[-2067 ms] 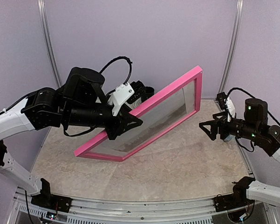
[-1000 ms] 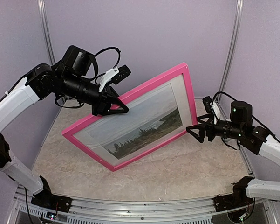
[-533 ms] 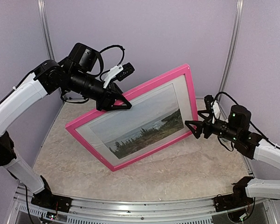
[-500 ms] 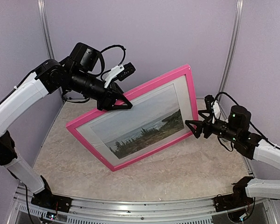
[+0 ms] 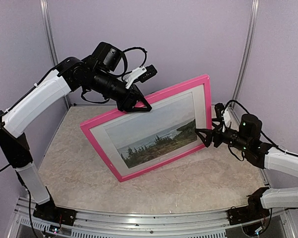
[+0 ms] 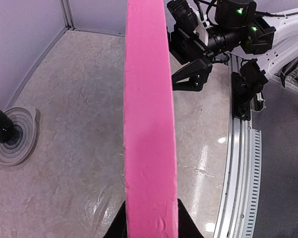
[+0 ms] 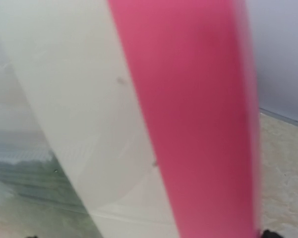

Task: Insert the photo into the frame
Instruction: Turn over the photo frame.

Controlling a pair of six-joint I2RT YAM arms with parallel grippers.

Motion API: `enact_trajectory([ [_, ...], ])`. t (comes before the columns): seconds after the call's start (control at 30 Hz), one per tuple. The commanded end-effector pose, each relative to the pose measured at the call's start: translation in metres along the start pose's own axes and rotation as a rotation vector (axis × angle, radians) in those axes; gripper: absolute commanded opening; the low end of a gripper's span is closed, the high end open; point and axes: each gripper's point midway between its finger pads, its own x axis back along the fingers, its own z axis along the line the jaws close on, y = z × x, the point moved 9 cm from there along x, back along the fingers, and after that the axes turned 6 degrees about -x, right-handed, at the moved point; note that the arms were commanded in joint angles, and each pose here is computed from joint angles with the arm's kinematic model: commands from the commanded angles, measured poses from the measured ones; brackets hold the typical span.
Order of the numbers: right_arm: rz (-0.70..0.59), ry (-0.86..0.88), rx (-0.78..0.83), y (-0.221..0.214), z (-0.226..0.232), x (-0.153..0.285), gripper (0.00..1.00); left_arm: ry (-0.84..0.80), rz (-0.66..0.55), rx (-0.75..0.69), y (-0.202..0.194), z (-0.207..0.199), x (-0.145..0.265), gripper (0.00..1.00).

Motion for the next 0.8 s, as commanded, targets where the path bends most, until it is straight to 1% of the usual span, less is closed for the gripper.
enact_trajectory([
  [0.0, -0.014, 0.076, -0.025, -0.010, 0.004, 0.002, 0.96, -0.073, 0.145, 0.058, -0.037, 0.017, -0.073, 0.08],
  [0.2, 0.012, 0.109, -0.058, -0.027, 0.005, 0.003, 0.95, -0.048, 0.128, 0.093, -0.035, 0.025, -0.084, 0.07],
  [0.4, 0.039, 0.117, -0.103, -0.044, 0.004, 0.002, 0.95, -0.034, 0.067, 0.141, -0.026, 0.027, -0.084, 0.07],
  [0.6, 0.075, 0.072, -0.134, -0.057, -0.002, -0.004, 0.95, -0.014, 0.036, 0.164, -0.017, 0.019, -0.089, 0.07],
  [0.77, 0.087, 0.086, -0.146, -0.061, -0.003, -0.008, 0.95, 0.000, 0.023, 0.170, -0.010, 0.009, -0.099, 0.07],
])
